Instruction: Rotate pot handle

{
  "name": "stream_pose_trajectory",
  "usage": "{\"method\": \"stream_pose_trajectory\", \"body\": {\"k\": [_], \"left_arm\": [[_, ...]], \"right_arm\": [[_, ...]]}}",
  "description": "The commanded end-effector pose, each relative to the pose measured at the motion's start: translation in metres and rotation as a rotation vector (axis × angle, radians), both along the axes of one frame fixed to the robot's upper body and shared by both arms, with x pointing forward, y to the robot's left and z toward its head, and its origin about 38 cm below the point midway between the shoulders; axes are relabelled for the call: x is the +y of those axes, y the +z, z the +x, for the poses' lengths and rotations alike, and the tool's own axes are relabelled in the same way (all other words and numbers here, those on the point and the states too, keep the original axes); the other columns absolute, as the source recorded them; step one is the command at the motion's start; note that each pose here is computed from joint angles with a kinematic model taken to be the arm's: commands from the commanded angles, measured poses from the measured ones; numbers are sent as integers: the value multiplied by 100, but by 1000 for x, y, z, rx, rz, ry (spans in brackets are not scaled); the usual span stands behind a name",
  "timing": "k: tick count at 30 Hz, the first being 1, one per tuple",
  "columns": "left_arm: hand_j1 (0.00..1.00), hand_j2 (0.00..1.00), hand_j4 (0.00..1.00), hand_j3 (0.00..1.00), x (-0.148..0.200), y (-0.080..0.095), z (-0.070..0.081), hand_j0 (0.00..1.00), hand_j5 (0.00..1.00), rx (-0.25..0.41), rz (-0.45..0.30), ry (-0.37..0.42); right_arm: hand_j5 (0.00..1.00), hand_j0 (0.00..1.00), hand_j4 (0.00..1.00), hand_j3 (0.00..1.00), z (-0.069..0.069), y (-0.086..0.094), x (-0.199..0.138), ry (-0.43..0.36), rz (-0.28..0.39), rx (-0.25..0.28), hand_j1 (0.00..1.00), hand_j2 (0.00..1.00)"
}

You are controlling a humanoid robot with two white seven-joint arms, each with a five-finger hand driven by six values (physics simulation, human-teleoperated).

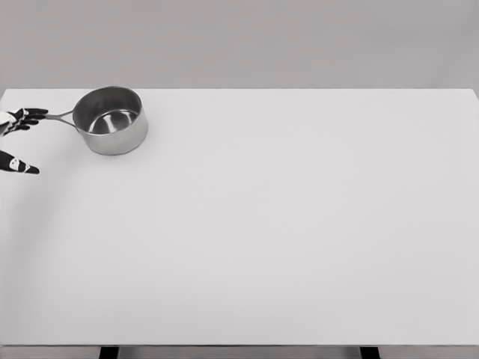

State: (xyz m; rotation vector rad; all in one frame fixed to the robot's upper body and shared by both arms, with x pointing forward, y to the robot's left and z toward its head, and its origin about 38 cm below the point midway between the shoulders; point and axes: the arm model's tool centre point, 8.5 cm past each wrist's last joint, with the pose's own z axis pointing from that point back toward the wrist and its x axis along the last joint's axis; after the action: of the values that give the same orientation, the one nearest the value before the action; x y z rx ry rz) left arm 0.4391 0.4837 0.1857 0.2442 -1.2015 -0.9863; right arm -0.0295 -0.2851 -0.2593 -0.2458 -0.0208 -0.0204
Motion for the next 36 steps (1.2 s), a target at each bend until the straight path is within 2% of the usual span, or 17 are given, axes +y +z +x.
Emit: {"method": "stream_pose_trajectory", "body": {"k": [1,4,8,12,15,19,21,24,26,28,36], "left_arm": [[100,100,100,100,-5,7,1,100,100,-19,-1,-21],[100,100,100,100,-11,6,-2,100,100,-19,-2,-41],[100,100,100,100,-20,1,-11,100,100,-46,-10,-105],[100,100,100,100,-17,-4,-27,100,100,-43,-23,-108],[100,100,100,100,-12,-1,-46,100,100,-59,-25,-102],[100,100,100,100,-15,11,-63,100,100,-148,-33,-161],[100,100,100,100,-22,19,-74,100,100,-221,-47,-234],[100,100,100,100,-38,32,-100,100,100,-386,-37,-410],[100,100,100,100,-42,35,-107,100,100,-401,-40,-422],[100,100,100,100,-46,46,-107,100,100,-436,-34,-434],[100,100,100,100,-75,74,-111,100,100,-517,-21,-530]], "right_arm": [[100,100,100,100,0,0,0,0,0,0,100,100],[100,100,100,100,0,0,0,0,0,0,100,100],[100,100,100,100,0,0,0,0,0,0,100,100],[100,100,100,100,0,0,0,0,0,0,100,100],[100,100,100,100,0,0,0,0,0,0,100,100],[100,100,100,100,0,0,0,0,0,0,100,100],[100,100,100,100,0,0,0,0,0,0,100,100],[100,100,100,100,0,0,0,0,0,0,100,100],[100,100,100,100,0,0,0,0,0,0,100,100],[100,100,100,100,0,0,0,0,0,0,100,100],[100,100,100,100,0,0,0,0,0,0,100,100]]}}
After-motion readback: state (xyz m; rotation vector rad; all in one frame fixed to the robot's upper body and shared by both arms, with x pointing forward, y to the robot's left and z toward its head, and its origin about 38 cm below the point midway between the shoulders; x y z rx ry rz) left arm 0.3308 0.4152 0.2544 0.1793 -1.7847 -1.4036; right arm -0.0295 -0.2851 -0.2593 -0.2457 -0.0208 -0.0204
